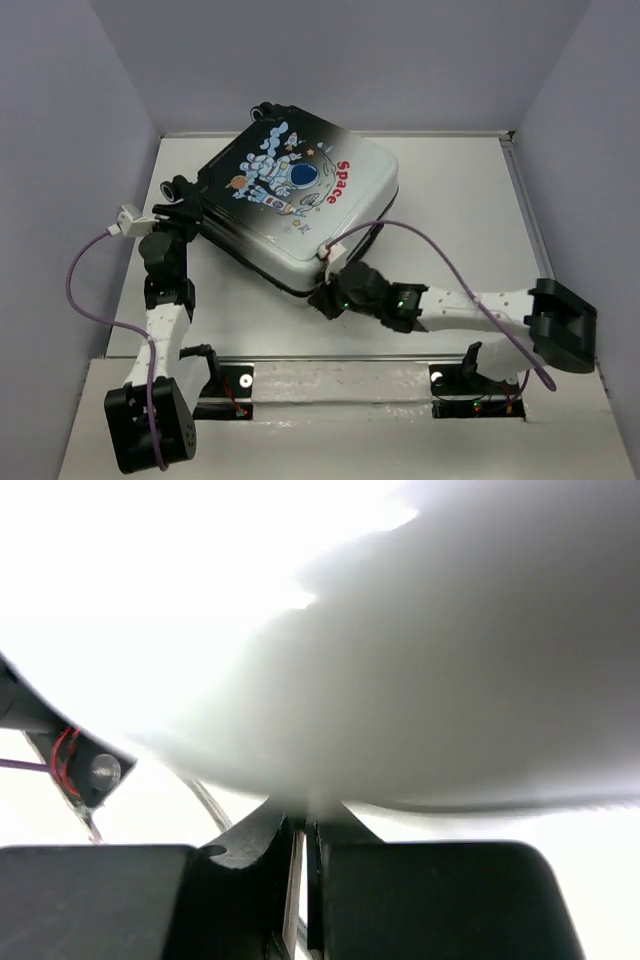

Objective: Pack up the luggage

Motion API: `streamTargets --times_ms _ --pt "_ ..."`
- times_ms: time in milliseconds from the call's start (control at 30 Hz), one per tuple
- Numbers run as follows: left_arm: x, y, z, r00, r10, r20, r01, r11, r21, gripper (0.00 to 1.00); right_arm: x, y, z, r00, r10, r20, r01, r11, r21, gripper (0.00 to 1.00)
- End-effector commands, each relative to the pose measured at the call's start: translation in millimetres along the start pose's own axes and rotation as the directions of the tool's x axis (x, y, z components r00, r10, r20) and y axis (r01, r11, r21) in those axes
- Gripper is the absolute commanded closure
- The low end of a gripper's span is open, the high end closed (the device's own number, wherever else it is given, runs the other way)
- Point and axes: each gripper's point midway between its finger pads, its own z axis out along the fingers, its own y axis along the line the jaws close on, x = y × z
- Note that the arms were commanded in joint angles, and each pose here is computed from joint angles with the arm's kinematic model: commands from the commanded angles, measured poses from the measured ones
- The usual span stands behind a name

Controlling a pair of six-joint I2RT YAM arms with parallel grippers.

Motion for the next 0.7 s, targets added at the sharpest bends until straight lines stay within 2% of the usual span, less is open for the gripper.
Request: streamTargets --times_ms 0,33,133,233,267,367,433,500,567,600,667 --pt "143.2 3.9 -76.6 0.820 0.027 -0.572 0.017 0.997 0.071 0.94 -161.5 -65.7 -75.1 0.872 0.140 0.468 -0.146 0.989 -0.024 0.93" --pt "151.5 -3.9 -83.7 0.806 0.042 -0.590 0.017 0.995 0.095 0.94 -153.2 -78.0 -94.4 0.876 0.125 0.466 -0.154 0.988 0.023 0.93" --pt "172.1 -33.0 -104.5 0.782 0.062 -0.620 0.044 0.987 0.154 0.94 -125.3 -102.4 -112.8 0.894 0.128 0.428 -0.184 0.979 0.091 0.93" --pt "184.2 -51.9 -118.8 0.777 0.063 -0.627 0.069 0.980 0.185 0.94 -82.9 -101.4 -117.2 0.908 0.206 0.366 -0.239 0.970 0.045 0.93" --pt "192.8 -64.8 -129.5 0.765 0.060 -0.641 0.096 0.974 0.205 0.94 -53.4 -95.1 -107.7 0.920 0.258 0.296 -0.267 0.964 -0.012 0.93" --pt "201.2 -82.2 -138.0 0.754 0.060 -0.654 0.121 0.966 0.229 0.94 -29.9 -86.3 -93.4 0.911 0.319 0.262 -0.306 0.948 -0.093 0.93" --pt "206.6 -91.0 -139.1 0.743 0.081 -0.665 0.114 0.963 0.245 0.94 -11.3 -90.0 -82.1 0.924 0.315 0.215 -0.311 0.949 -0.053 0.93" --pt "199.3 -98.4 -134.4 0.762 0.098 -0.640 0.094 0.961 0.259 0.94 -24.8 -102.2 -90.3 0.918 0.288 0.275 -0.303 0.953 0.015 0.93" --pt "195.9 -99.2 -135.9 0.762 0.124 -0.636 0.068 0.960 0.270 0.94 -26.6 -128.6 -102.4 0.912 0.252 0.323 -0.314 0.936 0.157 0.93" --pt "194.3 -101.6 -136.3 0.763 0.136 -0.632 0.063 0.957 0.282 0.94 -29.0 -136.1 -108.0 0.911 0.232 0.341 -0.311 0.930 0.198 0.89" --pt "199.8 -103.4 -142.4 0.742 0.165 -0.650 0.056 0.950 0.306 0.94 -36.0 -158.3 -117.6 0.913 0.170 0.372 -0.285 0.917 0.281 0.70"
